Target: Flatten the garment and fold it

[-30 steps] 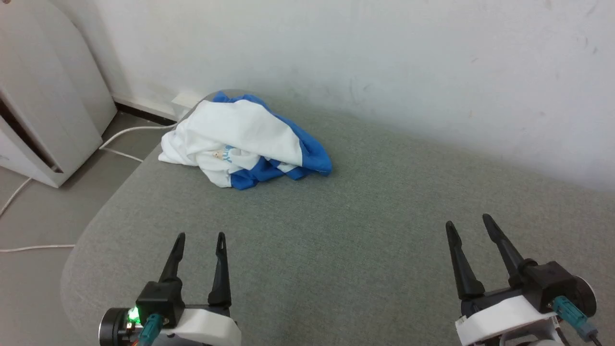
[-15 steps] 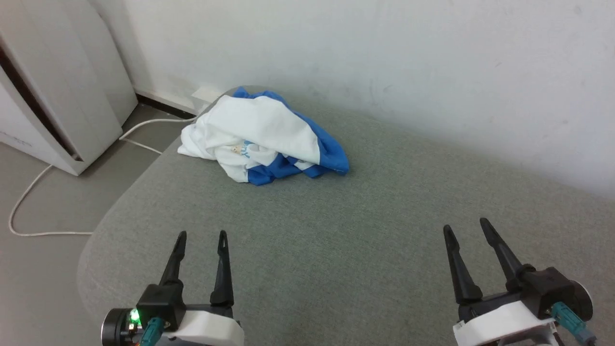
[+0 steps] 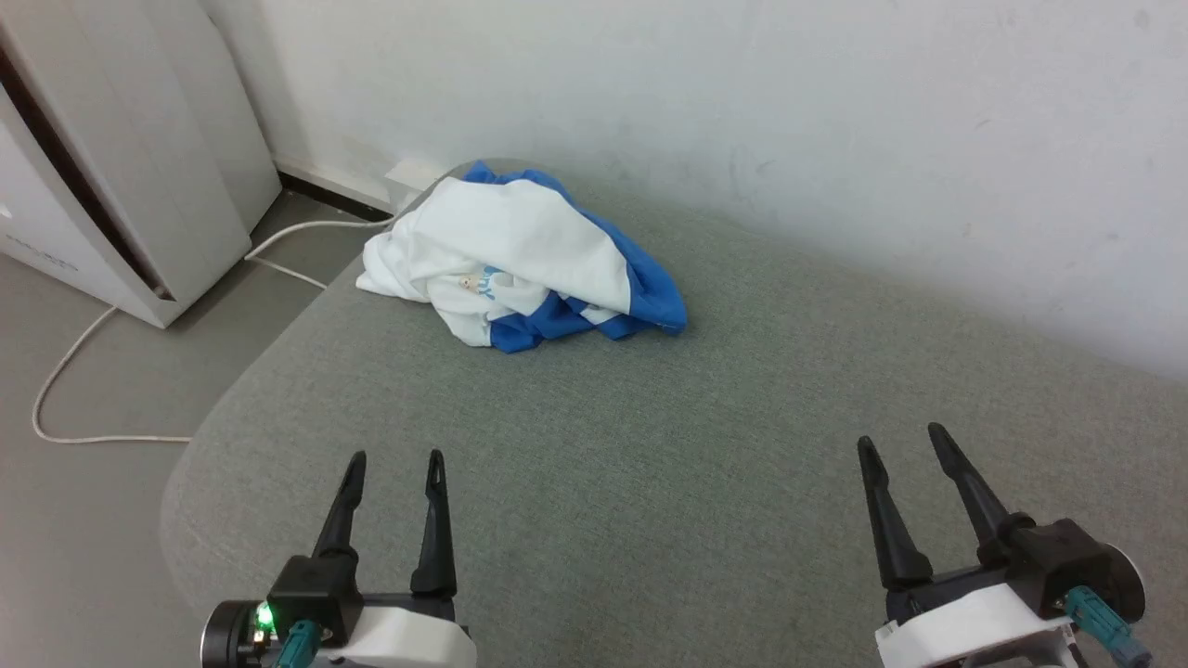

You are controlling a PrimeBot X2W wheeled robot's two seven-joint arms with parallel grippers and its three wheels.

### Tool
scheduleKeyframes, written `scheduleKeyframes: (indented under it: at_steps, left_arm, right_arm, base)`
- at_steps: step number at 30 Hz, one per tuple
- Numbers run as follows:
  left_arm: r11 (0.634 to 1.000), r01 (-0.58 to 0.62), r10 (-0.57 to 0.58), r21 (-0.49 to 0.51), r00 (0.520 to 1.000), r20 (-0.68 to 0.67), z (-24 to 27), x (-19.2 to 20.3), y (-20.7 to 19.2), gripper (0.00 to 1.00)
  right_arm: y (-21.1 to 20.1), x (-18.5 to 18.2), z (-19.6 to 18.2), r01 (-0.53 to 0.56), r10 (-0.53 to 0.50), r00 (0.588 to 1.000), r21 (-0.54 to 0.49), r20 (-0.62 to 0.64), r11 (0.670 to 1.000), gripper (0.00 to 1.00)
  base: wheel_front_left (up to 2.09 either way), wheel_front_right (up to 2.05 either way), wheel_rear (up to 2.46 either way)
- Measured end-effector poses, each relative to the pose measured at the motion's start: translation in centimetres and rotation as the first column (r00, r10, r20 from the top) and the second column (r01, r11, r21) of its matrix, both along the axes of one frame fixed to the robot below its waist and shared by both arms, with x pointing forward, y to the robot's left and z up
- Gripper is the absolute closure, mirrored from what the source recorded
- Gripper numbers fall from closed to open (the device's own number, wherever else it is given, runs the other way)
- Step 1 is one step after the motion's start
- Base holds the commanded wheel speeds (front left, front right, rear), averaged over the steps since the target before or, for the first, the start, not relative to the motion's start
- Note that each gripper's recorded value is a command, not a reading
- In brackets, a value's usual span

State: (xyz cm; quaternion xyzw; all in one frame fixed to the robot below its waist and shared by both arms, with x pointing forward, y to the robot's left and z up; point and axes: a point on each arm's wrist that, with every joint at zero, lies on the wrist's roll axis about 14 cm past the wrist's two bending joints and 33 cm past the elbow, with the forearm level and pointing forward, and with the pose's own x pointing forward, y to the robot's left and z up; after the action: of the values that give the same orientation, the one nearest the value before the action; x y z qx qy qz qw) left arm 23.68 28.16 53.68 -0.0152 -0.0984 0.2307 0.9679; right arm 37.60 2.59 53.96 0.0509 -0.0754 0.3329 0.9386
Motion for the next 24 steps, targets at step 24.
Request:
scheduleKeyframes:
  at_steps: [24]
  left_arm:
    - [0.975, 0.2, -0.163, 0.099, 0.94, -0.299, 0.6, 16.5, 4.7, 0.0]
  right_arm:
    - [-2.1, 4.3, -3.7, 0.077, -0.079, 0.996, -0.04, -0.035, 0.996, 0.0]
  base:
    - [0.0, 0.0, 0.0]
